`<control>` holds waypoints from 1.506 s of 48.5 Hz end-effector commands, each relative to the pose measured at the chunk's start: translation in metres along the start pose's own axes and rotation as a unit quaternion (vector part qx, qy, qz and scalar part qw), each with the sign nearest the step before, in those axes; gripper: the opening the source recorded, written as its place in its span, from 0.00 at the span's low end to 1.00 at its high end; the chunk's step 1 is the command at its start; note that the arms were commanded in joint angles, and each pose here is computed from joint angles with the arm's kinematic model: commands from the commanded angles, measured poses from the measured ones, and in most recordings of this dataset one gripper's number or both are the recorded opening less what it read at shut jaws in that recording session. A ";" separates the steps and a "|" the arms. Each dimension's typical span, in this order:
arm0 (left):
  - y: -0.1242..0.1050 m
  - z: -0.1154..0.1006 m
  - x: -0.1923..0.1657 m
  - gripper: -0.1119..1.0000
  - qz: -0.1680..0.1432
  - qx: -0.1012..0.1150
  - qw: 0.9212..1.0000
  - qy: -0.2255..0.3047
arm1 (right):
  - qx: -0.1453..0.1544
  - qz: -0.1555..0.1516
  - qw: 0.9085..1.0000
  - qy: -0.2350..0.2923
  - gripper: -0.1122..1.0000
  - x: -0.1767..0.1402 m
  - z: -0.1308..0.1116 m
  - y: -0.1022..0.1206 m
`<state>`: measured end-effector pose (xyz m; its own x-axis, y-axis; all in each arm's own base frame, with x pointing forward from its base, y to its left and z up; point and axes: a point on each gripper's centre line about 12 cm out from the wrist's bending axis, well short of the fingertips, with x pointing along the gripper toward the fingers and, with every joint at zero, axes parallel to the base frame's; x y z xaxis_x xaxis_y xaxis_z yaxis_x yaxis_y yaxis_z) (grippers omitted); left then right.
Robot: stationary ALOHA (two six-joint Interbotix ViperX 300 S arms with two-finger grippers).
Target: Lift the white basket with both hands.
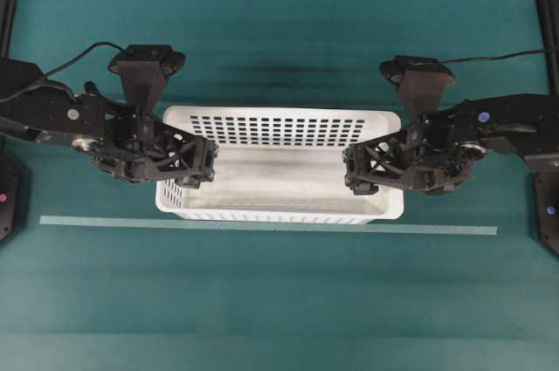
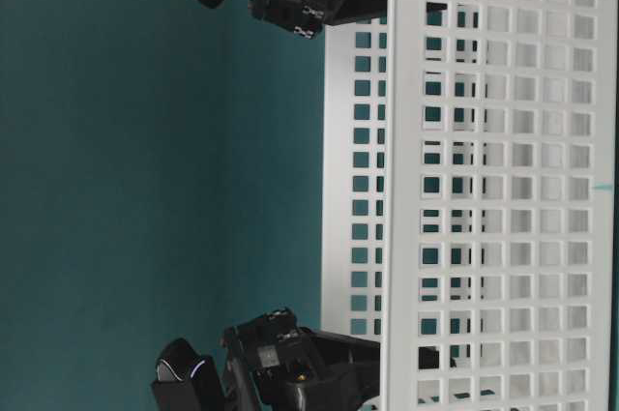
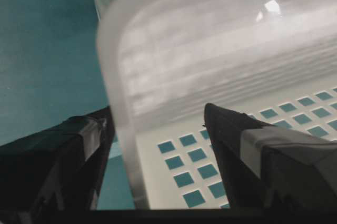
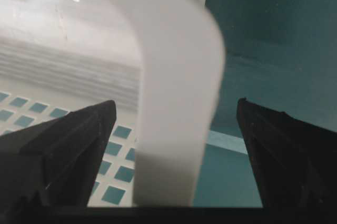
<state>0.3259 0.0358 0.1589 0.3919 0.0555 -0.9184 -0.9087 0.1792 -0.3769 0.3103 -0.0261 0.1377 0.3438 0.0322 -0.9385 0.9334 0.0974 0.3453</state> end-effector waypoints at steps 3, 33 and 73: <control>-0.004 0.002 -0.007 0.80 -0.014 0.003 1.000 -0.005 | 0.000 0.001 1.000 -0.002 0.94 -0.005 0.003 0.001; 0.004 0.001 -0.088 0.88 -0.076 0.000 0.997 -0.024 | -0.055 0.103 0.993 -0.032 0.94 -0.094 0.002 0.006; 0.016 -0.005 -0.204 0.88 -0.331 0.136 0.923 -0.143 | -0.262 0.378 0.862 -0.212 0.92 -0.191 -0.005 0.031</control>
<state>0.2315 0.0244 0.3293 0.8771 0.0998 -0.4699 -0.4598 0.4577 -0.7610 0.2719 -0.0266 0.3189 0.9232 -0.0741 -0.3770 0.3407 0.6117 0.7140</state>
